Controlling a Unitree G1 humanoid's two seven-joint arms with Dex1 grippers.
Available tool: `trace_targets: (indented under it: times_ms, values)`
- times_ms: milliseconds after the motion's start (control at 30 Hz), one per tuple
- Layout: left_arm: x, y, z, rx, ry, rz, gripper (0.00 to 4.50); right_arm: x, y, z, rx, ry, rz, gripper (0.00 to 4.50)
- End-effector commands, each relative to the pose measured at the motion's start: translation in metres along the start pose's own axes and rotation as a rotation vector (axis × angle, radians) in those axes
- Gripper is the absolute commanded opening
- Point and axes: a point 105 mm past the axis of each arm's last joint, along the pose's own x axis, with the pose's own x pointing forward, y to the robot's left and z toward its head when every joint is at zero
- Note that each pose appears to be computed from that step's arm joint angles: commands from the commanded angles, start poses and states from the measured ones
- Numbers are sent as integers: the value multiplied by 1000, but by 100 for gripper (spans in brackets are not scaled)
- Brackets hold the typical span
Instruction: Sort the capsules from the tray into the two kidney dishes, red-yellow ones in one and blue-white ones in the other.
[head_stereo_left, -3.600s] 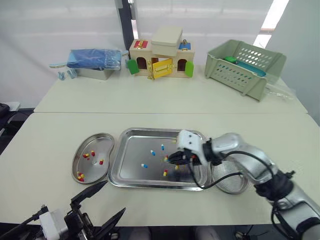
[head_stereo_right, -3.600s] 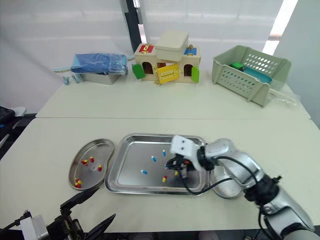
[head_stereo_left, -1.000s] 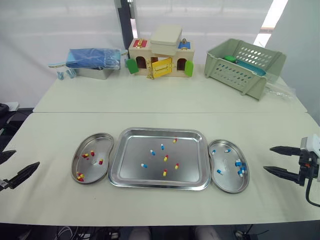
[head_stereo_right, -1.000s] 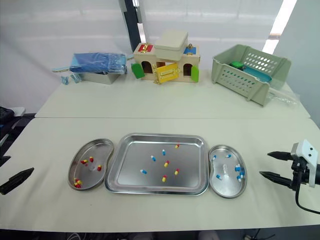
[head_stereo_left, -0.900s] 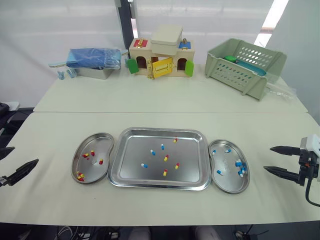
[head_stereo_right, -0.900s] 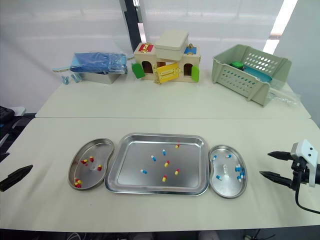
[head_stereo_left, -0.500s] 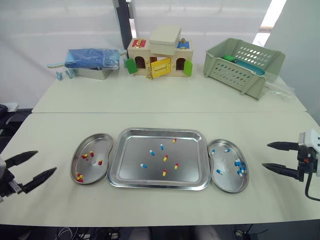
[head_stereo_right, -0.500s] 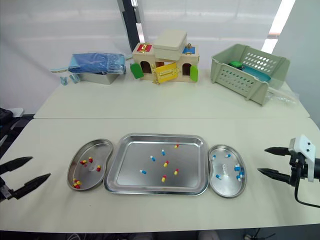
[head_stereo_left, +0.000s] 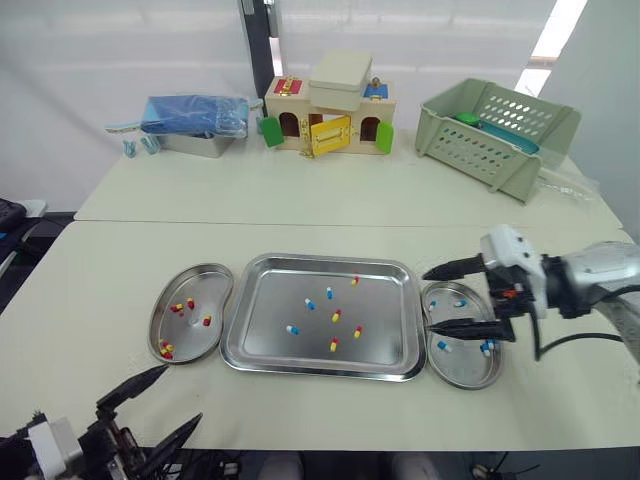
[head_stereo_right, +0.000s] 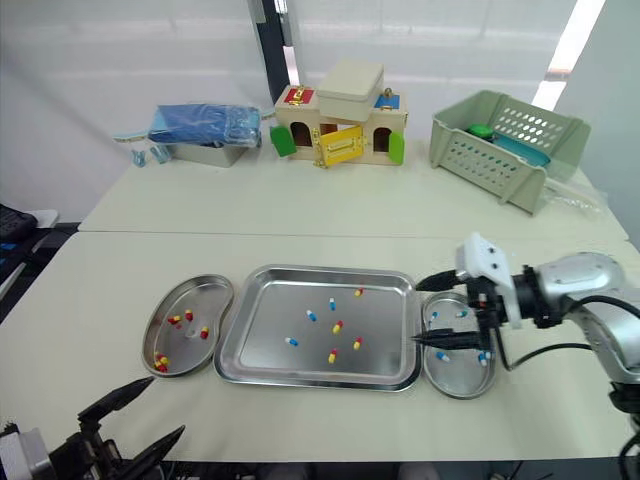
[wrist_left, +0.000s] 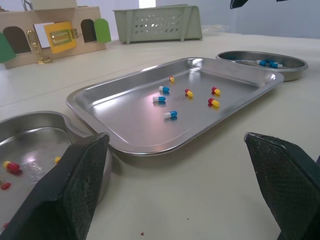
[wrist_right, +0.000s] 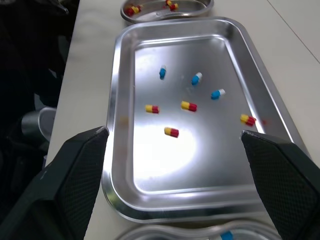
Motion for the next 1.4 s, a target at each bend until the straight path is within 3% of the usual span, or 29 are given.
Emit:
trace_targets:
  times_ms: [33,533,633,733,1267,1400]
  values:
    - [3,-8,3,4,-40,9,450,34,1,6,-10,13,-17,446]
    - [20,-17,2,-10,-113,37,450,148,8,14,-107,46,-57,446]
    - [22,-17,3,-12,-115,42,450,161,10,13,-126,58,-56,383]
    - [23,-17,2,-13,-109,49,450,171,11,12,-128,71,-58,277]
    - [24,-20,6,-9,-96,60,450,207,19,1,-142,116,-60,277]
    - [24,-19,7,-7,-93,61,450,208,21,-5,-149,134,-52,183]
